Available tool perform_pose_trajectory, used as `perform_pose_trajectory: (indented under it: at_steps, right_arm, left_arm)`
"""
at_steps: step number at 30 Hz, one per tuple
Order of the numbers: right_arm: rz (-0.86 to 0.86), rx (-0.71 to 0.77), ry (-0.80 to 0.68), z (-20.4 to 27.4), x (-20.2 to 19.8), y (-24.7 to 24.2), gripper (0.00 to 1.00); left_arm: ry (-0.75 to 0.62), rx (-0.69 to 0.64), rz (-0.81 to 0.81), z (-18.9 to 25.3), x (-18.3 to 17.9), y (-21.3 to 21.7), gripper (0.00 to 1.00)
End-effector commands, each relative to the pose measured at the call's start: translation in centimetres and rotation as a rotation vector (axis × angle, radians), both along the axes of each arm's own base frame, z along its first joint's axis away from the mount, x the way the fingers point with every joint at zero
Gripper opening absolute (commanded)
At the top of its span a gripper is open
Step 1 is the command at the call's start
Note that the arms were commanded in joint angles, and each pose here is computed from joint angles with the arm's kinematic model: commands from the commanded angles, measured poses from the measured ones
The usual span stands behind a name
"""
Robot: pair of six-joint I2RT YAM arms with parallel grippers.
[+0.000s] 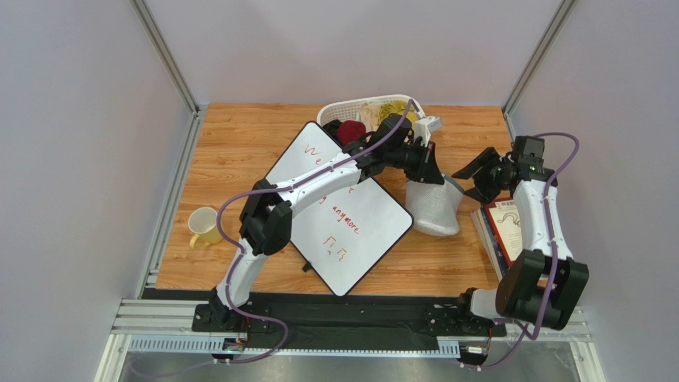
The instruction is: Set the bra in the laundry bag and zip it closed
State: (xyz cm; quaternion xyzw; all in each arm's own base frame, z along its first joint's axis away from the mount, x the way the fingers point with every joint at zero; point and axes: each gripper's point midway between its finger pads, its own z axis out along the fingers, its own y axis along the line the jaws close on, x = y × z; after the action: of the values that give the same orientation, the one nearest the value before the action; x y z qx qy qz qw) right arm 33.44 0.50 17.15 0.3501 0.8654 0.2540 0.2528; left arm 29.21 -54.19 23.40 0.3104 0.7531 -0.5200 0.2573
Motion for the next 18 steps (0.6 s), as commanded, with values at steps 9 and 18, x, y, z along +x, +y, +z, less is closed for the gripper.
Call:
perform_pose_trajectory:
  at_steps: [9,18]
  right_arm:
    - [-0.227,0.043,0.072,3.2,-6.1,0.8,0.69]
    - [-0.364,0.189,0.083,5.1,-7.4,2.1,0.70]
  left_arm:
    - [0.033,-0.111,-0.012,1.3,-0.5,-1.0,0.00]
    - [0.015,-0.117,-0.007,2.4,-0.5,-0.8,0.00]
